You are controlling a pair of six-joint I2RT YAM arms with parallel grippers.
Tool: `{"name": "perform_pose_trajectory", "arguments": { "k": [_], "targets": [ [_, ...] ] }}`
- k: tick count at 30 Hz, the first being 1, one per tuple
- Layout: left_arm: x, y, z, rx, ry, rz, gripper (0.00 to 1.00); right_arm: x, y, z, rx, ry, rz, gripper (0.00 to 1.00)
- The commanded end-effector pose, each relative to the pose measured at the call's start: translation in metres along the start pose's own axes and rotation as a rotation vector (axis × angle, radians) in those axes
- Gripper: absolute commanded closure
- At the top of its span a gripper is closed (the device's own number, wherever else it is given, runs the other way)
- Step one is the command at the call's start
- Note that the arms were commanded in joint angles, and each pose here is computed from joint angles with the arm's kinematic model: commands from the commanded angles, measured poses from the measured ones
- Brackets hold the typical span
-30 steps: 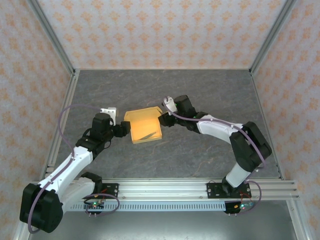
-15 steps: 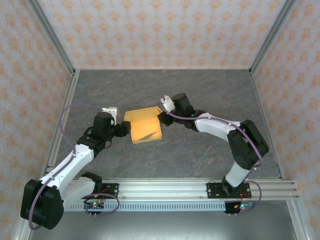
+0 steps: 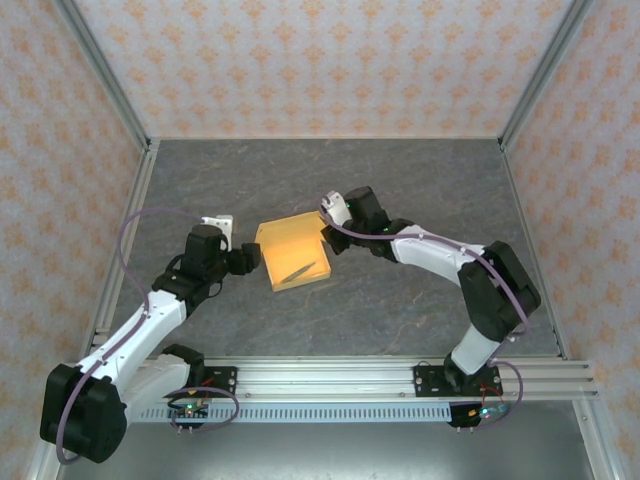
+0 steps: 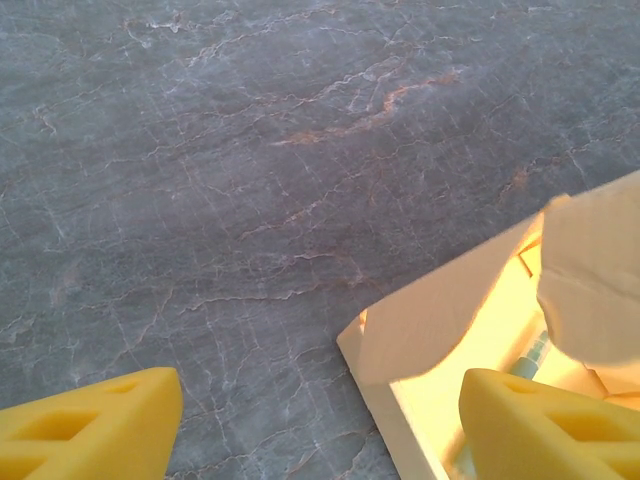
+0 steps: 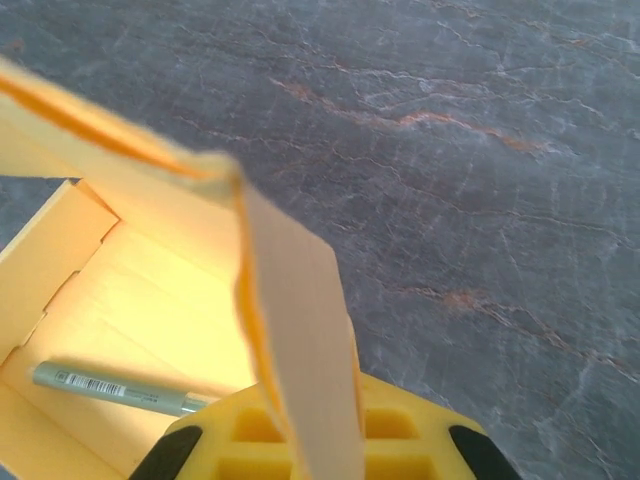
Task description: Fold the paper box
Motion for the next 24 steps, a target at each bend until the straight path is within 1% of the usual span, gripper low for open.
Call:
{"name": "perform_pose_trajectory", "arguments": {
  "k": [1,4,9,14,24],
  "targets": [
    [-0.007,-0.002,-0.007,0.009,-0.015,-0.018,0.26,-0.012,-0.006,-0.02,0.086,-0.002,-0.033,0.94],
    [-0.006,-0.001,-0.006,0.008,-0.013,-0.022,0.26,-0.01,-0.014,-0.028,0.17,0.032,-0.015,0.96],
    [-0.006,-0.002,-0.005,0.019,-0.015,-0.031,0.27,-0.005,-0.031,-0.036,0.327,0.09,0.081,0.97],
    [-0.008,-0.005,-0.003,0.034,-0.018,-0.035,0.27,0.0,-0.04,-0.035,0.414,0.127,0.149,0.97],
    [-0.014,-0.013,0.007,0.075,-0.058,-0.054,0.28,0.002,-0.058,-0.036,0.601,0.095,0.32,0.97]
  ]
}}
Point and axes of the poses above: each hand's point on the last joint's axis, 136 mm out from that joint toward the fingers, its own z axis out along the fingers, its own y axis along the line the jaws close on, x = y × z, the point moved 6 cm from there along -z, back along the fingers, and after that the axes turned 10 degrees about -z, right-handed, at the moved point
